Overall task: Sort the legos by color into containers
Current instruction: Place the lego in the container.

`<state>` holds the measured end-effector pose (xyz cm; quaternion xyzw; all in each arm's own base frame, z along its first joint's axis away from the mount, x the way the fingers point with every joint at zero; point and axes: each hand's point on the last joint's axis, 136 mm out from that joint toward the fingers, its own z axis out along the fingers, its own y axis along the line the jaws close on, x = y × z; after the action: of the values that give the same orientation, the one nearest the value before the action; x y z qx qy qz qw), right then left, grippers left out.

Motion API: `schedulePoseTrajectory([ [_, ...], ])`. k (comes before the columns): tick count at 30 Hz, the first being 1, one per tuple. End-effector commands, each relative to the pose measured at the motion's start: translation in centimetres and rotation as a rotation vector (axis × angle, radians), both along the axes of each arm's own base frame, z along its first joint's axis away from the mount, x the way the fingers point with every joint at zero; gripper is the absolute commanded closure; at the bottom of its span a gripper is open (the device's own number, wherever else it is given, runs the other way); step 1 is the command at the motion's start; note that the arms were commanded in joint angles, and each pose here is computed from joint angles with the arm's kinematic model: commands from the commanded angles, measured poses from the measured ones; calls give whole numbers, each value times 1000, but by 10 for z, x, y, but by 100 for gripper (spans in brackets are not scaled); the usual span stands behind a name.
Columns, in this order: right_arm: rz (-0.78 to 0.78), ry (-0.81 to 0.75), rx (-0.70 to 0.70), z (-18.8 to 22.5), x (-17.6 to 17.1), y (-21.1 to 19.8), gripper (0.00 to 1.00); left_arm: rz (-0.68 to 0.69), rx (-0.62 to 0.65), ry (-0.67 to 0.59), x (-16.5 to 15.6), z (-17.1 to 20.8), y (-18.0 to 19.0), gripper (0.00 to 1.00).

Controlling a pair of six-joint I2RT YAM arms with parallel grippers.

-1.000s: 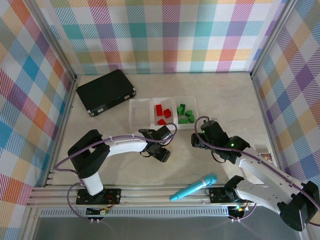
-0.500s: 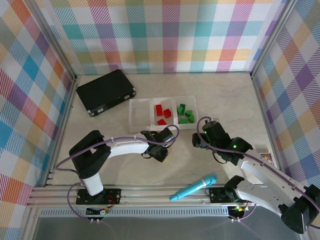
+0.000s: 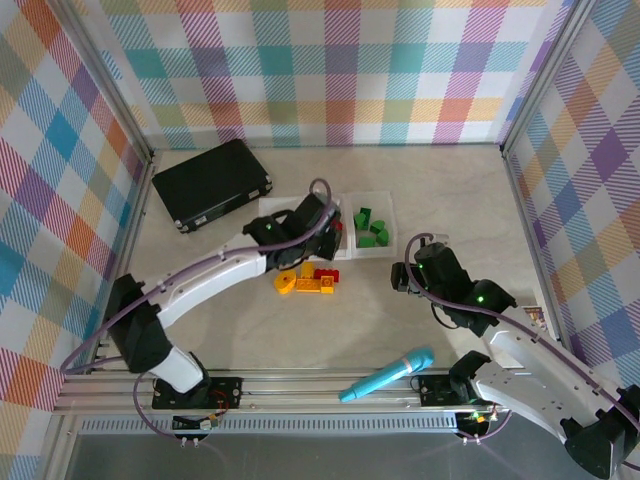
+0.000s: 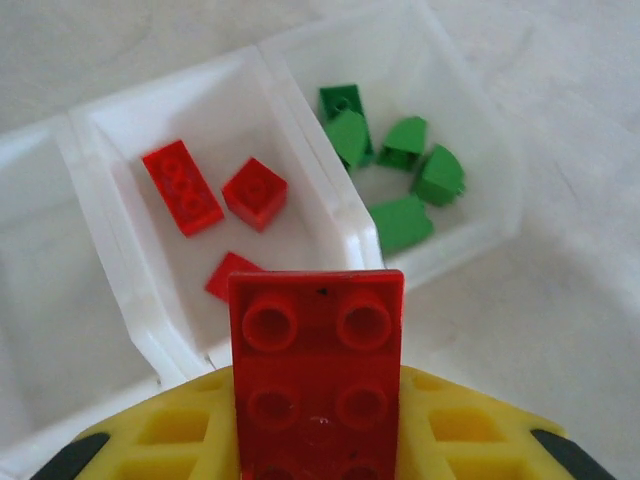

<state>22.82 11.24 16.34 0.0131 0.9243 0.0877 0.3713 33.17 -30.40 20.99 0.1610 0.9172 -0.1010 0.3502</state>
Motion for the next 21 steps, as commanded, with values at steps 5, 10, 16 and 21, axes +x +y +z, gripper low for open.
schedulePoseTrajectory([
  [5, 14, 31, 5, -10, -6, -1, 17, 105, 104, 79, 51, -49, -1, 69],
  [10, 38, 42, 15, -10, -9, 2, 16, 148, 108, 118, 67, -69, -3, 63],
  [16, 84, 62, 51, -5, -12, 13, 13, 160, 71, 131, 64, -74, -1, 30],
  [21, 99, 125, 123, 2, -15, 28, 12, 143, 28, 80, 60, -51, 2, 17],
])
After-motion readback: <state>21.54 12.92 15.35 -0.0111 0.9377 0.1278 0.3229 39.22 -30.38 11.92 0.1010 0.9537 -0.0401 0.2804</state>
